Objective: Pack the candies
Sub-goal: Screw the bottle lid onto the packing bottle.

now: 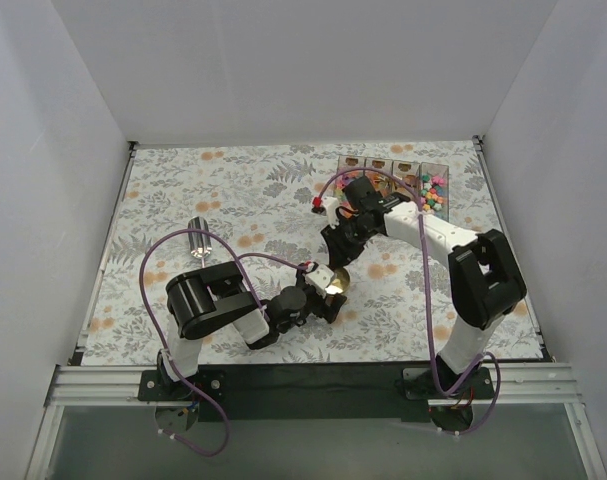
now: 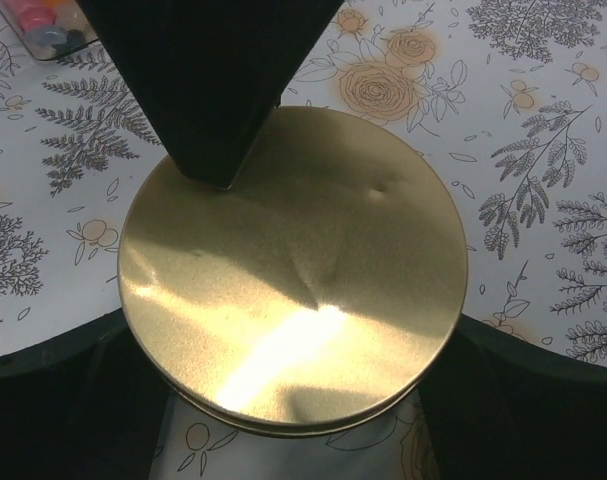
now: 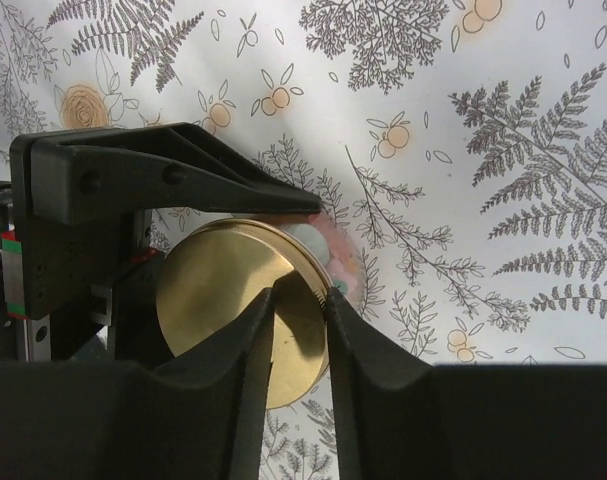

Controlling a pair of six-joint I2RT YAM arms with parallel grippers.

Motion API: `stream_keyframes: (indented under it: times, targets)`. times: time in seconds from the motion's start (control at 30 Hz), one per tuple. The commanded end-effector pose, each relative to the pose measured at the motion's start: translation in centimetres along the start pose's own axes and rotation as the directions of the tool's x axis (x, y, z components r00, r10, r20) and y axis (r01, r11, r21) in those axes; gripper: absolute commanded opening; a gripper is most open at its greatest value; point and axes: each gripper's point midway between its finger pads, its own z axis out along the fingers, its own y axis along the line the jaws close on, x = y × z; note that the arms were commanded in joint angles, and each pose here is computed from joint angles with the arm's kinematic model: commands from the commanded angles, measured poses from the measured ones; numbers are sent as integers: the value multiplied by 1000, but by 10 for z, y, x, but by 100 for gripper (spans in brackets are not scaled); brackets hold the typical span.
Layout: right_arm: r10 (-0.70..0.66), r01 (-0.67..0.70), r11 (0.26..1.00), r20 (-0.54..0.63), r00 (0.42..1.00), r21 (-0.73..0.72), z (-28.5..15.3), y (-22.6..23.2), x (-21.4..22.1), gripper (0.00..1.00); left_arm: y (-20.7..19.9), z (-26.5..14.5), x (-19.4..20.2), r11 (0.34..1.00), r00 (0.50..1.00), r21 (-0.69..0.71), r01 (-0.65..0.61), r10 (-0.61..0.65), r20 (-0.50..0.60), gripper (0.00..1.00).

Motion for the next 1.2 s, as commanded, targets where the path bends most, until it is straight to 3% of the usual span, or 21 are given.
stream_keyframes:
  times: [0.0,0.23,0.33,0.5,0.6,0.77,0.93,1.07,1.17]
  targets:
    - [7,-10,999,-59,998,-42,-4,18,28,31,23,-37,108,997,924,-57,-51,25,-383,80]
    - [123,-123,992,-103,987,2,-12,36,82,19,28,-35,109,994,921,-94,-51,11,-389,80]
    - [187,-189,982,-116,975,-6,-3,52,106,19,29,-35,111,993,920,-104,-50,5,-391,80]
    - [323,-322,946,-29,946,36,-8,63,116,20,31,-39,113,992,917,-114,-51,2,-399,80]
    - [337,-337,936,21,941,105,-16,55,118,20,31,-41,113,993,918,-107,-47,0,-396,80]
    - [314,-328,931,102,944,160,-33,33,93,22,28,-46,116,995,916,-88,-37,-2,-400,80]
    - [200,-225,957,144,969,185,-50,6,42,34,27,-49,115,997,919,-72,-39,7,-394,80]
    - [87,-107,986,152,985,128,-50,3,0,45,27,-49,114,997,918,-67,-47,16,-396,80]
    - [44,-51,997,125,991,55,-39,3,-16,46,27,-47,115,997,916,-68,-48,17,-400,80]
